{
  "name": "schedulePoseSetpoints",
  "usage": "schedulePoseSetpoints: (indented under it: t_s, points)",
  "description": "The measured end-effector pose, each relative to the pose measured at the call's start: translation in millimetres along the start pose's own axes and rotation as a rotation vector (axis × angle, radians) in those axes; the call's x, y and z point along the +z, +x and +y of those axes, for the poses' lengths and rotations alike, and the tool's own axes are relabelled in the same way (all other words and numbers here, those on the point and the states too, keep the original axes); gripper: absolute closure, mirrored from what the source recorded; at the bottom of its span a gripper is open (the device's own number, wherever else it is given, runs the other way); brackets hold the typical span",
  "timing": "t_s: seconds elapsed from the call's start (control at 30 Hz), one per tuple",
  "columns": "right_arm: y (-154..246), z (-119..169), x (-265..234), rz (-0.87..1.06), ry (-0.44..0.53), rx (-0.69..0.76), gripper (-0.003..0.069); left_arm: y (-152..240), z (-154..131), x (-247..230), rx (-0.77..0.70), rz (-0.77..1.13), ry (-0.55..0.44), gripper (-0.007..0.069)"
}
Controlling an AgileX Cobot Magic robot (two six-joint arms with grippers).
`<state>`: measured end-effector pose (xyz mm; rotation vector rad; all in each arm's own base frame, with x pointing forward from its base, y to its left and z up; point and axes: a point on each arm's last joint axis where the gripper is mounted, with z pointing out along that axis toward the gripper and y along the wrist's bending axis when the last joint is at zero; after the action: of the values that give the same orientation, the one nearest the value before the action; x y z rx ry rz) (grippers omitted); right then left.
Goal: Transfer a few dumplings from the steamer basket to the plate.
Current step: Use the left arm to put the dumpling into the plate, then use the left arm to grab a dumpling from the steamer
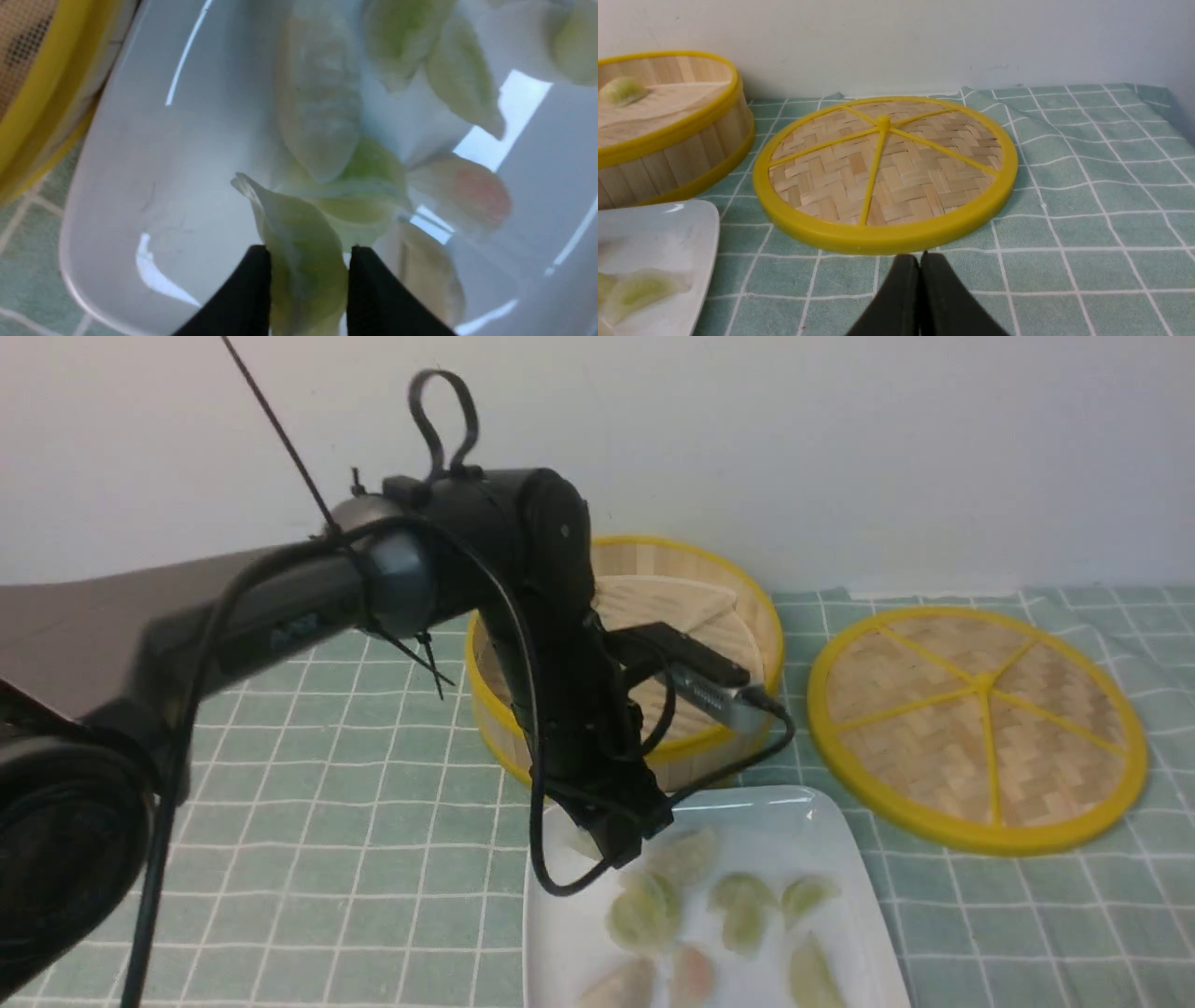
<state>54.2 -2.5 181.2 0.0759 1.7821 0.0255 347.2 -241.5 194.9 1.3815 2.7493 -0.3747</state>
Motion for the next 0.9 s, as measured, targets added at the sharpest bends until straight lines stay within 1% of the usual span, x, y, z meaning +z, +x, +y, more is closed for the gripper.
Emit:
schedulePoseSetpoints:
  t_s: [0.03, 0.1, 0.17, 0.2, 0.3, 0.37, 0.43, 0.47, 0.57, 0.63, 0.67, 0.7, 0.73, 0.8, 0.9]
  points:
    - [0.0, 0.0, 0.0, 0.000, 0.000, 0.000, 0.0673, -1.1, 0.2, 3.9, 0.008, 0.007, -0.019, 0.0438]
    - [0.0, 0.0, 0.0, 0.000, 0.000, 0.000, 0.0673, -3.0, 0.2, 11.8, 0.004, 0.019, -0.048, 0.0396]
    - [0.0, 0.0, 0.0, 0.000, 0.000, 0.000, 0.0673, -3.8, 0.3, 13.7, -0.006, 0.018, -0.055, 0.0361]
    - [0.0, 0.0, 0.0, 0.000, 0.000, 0.000, 0.0673, -4.7, 0.2, 16.2, -0.022, 0.015, -0.060, 0.0288]
    - [0.0, 0.0, 0.0, 0.000, 0.000, 0.000, 0.0673, -6.2, -0.2, 14.6, -0.055, 0.010, -0.062, 0.0156]
    - [0.0, 0.0, 0.0, 0.000, 0.000, 0.000, 0.0673, -10.9, -0.2, 7.0, -0.073, -0.006, -0.070, 0.0102]
    - [0.0, 0.0, 0.0, 0.000, 0.000, 0.000, 0.0673, -19.2, 0.1, -6.4, -0.089, -0.043, -0.090, 0.0092]
    - [0.0, 0.0, 0.0, 0.000, 0.000, 0.000, 0.0673, -25.3, 0.7, -16.1, -0.097, -0.078, -0.109, 0.0106]
    - [0.0, 0.0, 0.0, 0.000, 0.000, 0.000, 0.0673, -37.9, 4.5, -41.1, -0.120, -0.166, -0.161, 0.0192]
    - [0.0, 0.0, 0.0, 0.000, 0.000, 0.000, 0.0673, -46.7, 13.2, -66.1, -0.156, -0.265, -0.209, 0.0371]
    - [0.0, 0.0, 0.0, 0.000, 0.000, 0.000, 0.0673, -49.8, 18.8, -79.0, -0.172, -0.317, -0.230, 0.0477]
    - [0.0, 0.0, 0.0, 0.000, 0.000, 0.000, 0.0673, -49.7, 19.8, -79.4, -0.176, -0.320, -0.231, 0.0492]
    - [0.0, 0.0, 0.0, 0.000, 0.000, 0.000, 0.0673, -51.2, 28.8, -89.4, -0.197, -0.368, -0.252, 0.0566]
    - [0.0, 0.0, 0.0, 0.000, 0.000, 0.000, 0.0673, -51.5, 38.2, -92.8, -0.217, -0.395, -0.266, 0.0610]
    - [0.0, 0.0, 0.0, 0.000, 0.000, 0.000, 0.0673, -49.9, 56.9, -77.4, -0.237, -0.364, -0.278, 0.0624]
